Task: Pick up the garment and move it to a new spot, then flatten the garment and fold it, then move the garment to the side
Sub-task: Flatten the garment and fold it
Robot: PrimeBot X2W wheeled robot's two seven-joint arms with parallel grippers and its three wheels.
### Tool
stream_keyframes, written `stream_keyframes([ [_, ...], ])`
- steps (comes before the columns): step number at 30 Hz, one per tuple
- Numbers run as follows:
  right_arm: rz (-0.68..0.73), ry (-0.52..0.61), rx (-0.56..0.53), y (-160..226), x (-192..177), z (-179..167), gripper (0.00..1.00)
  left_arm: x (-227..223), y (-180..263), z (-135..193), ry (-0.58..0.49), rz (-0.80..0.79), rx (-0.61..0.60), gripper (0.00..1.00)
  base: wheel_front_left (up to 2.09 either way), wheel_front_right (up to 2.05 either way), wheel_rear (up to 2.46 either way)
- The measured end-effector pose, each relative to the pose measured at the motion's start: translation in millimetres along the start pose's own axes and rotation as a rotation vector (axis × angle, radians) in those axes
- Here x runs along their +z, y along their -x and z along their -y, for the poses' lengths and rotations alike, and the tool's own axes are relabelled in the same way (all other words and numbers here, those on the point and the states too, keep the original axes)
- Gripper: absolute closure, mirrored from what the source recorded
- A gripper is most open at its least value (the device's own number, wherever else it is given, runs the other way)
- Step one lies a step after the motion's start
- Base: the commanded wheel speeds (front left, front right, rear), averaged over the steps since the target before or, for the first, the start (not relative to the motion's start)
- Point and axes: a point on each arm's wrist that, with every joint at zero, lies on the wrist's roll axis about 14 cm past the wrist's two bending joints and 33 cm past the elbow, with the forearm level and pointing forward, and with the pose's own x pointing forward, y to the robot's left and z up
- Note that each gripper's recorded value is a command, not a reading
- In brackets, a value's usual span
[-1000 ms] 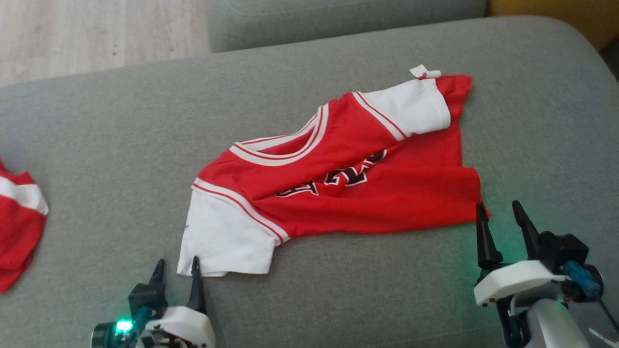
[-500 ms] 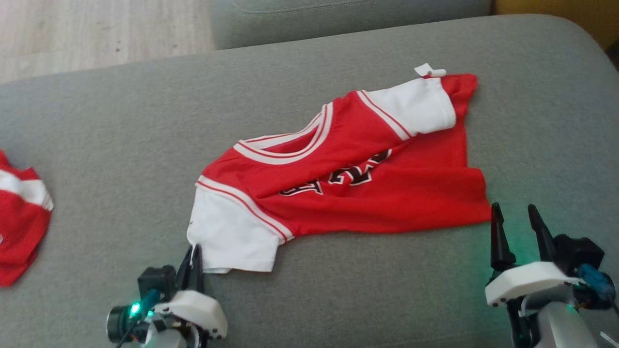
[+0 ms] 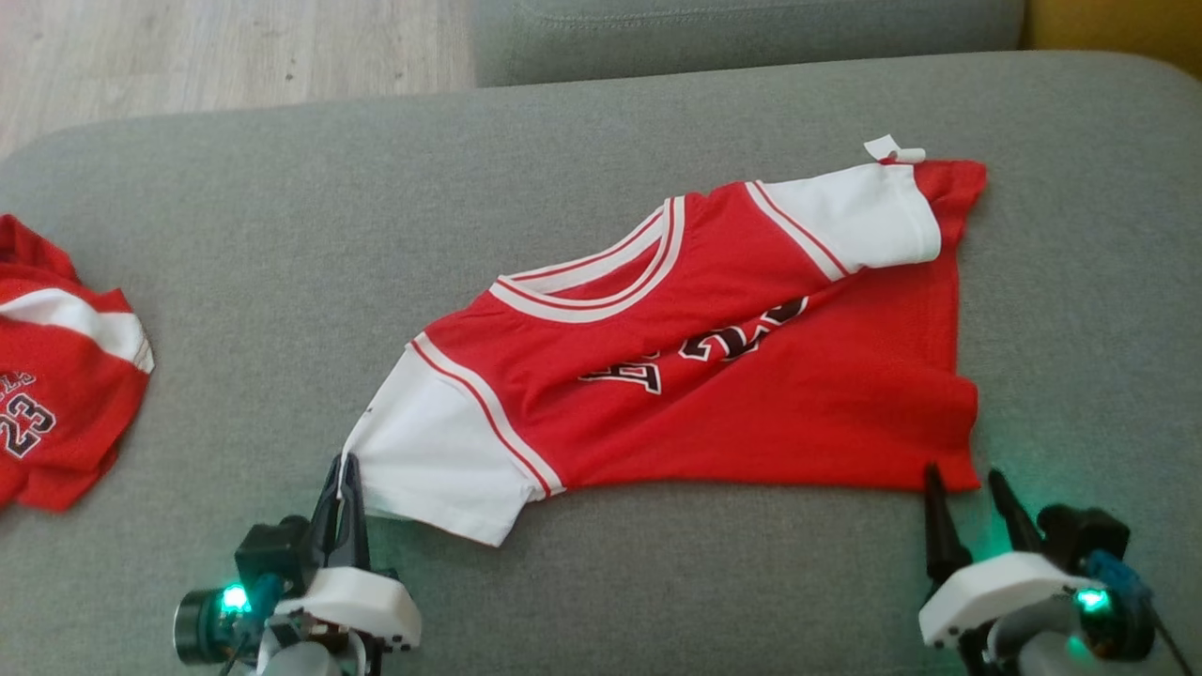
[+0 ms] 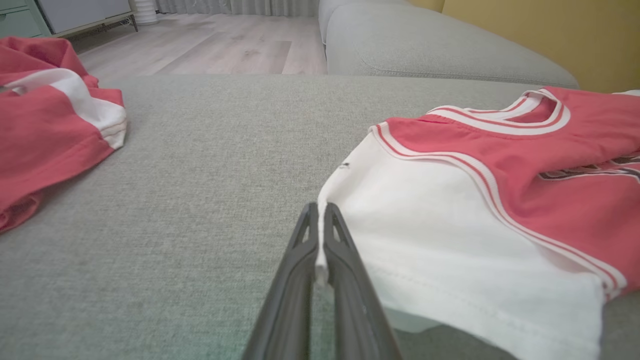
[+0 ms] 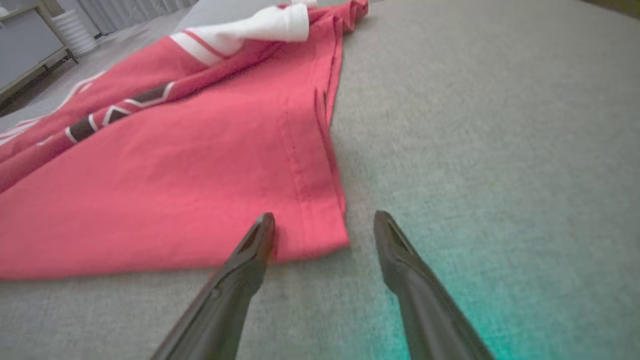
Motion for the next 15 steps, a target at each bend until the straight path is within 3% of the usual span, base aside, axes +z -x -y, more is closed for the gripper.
stream_keyframes([
  [8, -0.045, -0.06, 0.006, -13, -10, -7, 0.0, -7, -2, -1, -0.001, -0.021, -0.009, 1.0, 0.0, 0.0, 0.0],
  [9, -0.053, -0.06, 0.016, -15, -12, -10, 0.45, -7, -2, -1, -0.002, -0.022, -0.007, 1.0, 0.0, 0.0, 0.0],
  [10, -0.058, -0.066, 0.022, -16, -13, -12, 1.0, -8, -2, -2, -0.006, -0.022, -0.006, 1.0, 0.0, 0.0, 0.0],
  [15, -0.049, -0.102, 0.039, -19, -9, -19, 1.0, 2, -2, -2, -0.003, 0.008, -0.012, 1.0, 0.0, 0.0, 0.0],
])
